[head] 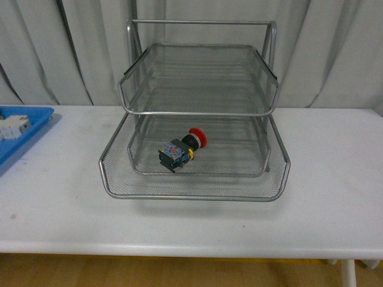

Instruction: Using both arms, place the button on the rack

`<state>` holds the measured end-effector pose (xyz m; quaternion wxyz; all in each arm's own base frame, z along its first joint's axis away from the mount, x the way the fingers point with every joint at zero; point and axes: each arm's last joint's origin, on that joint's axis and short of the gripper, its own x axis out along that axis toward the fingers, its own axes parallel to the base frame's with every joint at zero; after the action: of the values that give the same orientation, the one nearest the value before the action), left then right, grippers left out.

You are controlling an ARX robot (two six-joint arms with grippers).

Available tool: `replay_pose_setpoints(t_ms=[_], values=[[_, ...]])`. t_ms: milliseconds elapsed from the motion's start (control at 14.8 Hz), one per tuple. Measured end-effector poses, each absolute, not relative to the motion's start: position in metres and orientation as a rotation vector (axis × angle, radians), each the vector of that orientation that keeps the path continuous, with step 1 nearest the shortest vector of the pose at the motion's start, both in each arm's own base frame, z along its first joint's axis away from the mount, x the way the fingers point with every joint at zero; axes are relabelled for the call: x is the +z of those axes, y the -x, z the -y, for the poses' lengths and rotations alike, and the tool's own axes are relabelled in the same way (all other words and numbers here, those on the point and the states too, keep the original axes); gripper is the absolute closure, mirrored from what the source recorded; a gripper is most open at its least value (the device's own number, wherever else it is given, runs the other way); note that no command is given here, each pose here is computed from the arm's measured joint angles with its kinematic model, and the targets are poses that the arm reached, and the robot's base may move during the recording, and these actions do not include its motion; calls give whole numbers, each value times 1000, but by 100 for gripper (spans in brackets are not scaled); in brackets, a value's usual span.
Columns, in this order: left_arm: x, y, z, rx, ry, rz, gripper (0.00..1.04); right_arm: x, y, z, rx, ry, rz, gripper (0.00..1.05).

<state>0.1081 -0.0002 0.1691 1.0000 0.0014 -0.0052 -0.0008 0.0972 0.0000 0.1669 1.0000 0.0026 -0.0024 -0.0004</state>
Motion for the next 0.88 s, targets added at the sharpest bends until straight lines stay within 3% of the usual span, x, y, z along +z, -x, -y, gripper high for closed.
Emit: replay_pose_setpoints(t_ms=[270,743,810,878], values=[[165,-98,0,-1,-3,-6,103,167,-97,0,0,-5,5,6],[166,-98,0,-2,-2,-3,16,167,-97,0,0,-5,4,6],[166,-98,0,-2,-2,-3,5,164,-98,0,77,17,-153,6],[166,-98,0,-2,-2,-2,8,171,-106,-2,149,20,-229,6]])
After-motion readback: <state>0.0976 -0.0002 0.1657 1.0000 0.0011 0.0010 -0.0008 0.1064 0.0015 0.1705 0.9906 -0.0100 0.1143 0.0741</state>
